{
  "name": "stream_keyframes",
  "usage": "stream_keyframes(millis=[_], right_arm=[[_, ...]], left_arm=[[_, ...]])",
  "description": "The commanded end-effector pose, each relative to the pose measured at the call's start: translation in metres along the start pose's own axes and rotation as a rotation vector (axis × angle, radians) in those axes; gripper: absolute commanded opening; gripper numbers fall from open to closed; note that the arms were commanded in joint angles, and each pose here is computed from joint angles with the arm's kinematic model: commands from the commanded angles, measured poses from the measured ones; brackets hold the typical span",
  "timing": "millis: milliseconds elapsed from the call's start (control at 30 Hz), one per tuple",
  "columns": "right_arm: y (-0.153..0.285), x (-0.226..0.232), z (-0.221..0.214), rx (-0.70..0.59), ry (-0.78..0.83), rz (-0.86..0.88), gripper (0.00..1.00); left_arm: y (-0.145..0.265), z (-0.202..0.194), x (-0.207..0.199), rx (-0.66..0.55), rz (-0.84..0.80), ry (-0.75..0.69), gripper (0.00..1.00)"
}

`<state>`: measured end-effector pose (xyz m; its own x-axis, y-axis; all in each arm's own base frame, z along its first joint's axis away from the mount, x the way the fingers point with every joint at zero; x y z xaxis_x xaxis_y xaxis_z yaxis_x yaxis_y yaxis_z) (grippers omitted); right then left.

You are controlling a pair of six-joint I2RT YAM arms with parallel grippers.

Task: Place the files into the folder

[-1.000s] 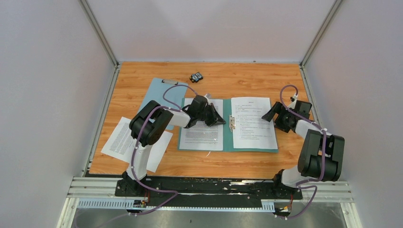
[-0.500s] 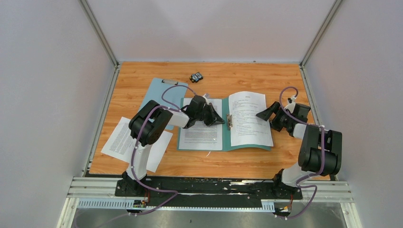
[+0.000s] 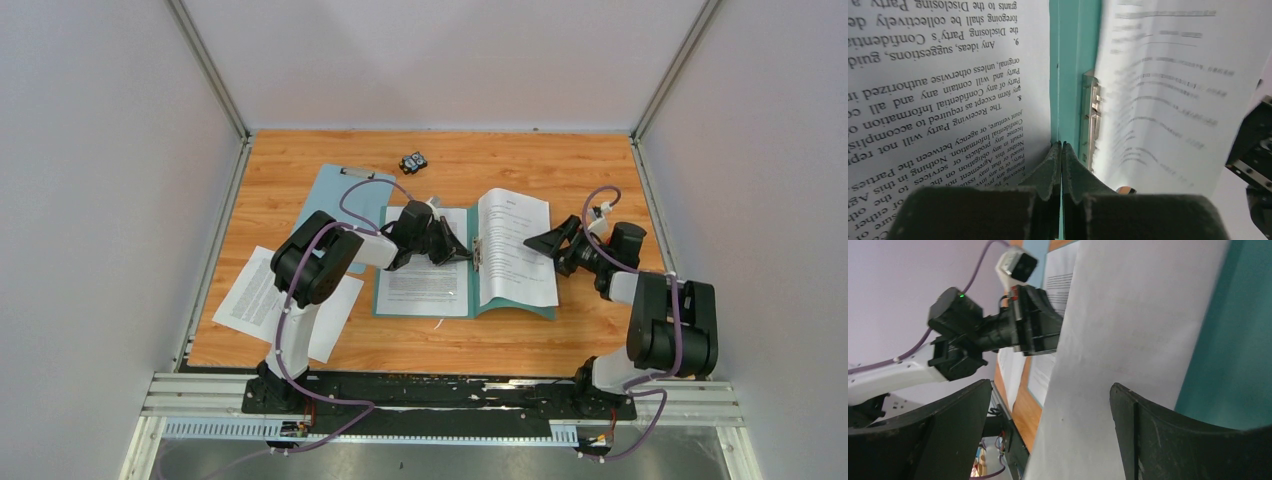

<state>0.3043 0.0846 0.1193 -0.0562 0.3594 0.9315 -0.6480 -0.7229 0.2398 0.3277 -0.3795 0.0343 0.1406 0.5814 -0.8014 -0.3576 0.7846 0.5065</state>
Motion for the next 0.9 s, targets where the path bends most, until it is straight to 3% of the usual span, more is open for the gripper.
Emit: stream_keyframes(millis=[0, 200, 233, 433, 533, 633, 700, 867], right_arm=[[-0.002, 0.059, -0.013, 0.067, 0.098, 0.141, 0.90], [-0.014, 0.076, -0.019, 0.088, 0.143, 0.119, 0.90], [-0.015, 0.070, -0.011, 0.060, 0.200, 0.059, 0.90], [0.015, 0.035, 0.017, -0.080, 0.196, -0.425, 0.90], [0.037, 0.026, 0.011, -0.169, 0.064, -0.567, 0.93], [0.036, 0.031, -0.022, -0.187, -0.132, -0.463, 0.93], [0.036, 0.030, -0.044, -0.173, -0.218, -0.483, 0.94], [0.061, 0.005, -0.091, -0.211, -0.500, -0.758, 0.92]], left_arm=[[-0.001, -0.017, 0.019, 0.021, 0.100, -0.009, 0.00], [-0.001, -0.017, 0.016, 0.019, 0.110, -0.017, 0.00], [0.000, -0.017, 0.016, 0.016, 0.115, -0.021, 0.00], [0.002, -0.017, 0.021, 0.019, 0.142, -0.042, 0.00], [0.002, -0.016, 0.020, 0.015, 0.140, -0.043, 0.00], [0.001, -0.013, 0.016, 0.012, 0.127, -0.045, 0.00], [0.000, -0.012, 0.016, 0.008, 0.125, -0.046, 0.00], [-0.005, -0.011, 0.014, 0.006, 0.104, -0.028, 0.00]])
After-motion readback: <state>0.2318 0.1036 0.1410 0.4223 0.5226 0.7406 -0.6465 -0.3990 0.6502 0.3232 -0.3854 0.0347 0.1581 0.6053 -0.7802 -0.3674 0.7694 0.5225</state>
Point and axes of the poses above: each gripper's point midway between its finger pads, its own y axis back along the fingers, its own x axis along the line the jaws close on, z = x × y, the point moved 2 cm from there along y, back along the fingers, and after that the axes turned 8 degrees about -y, right-handed, at the moved point
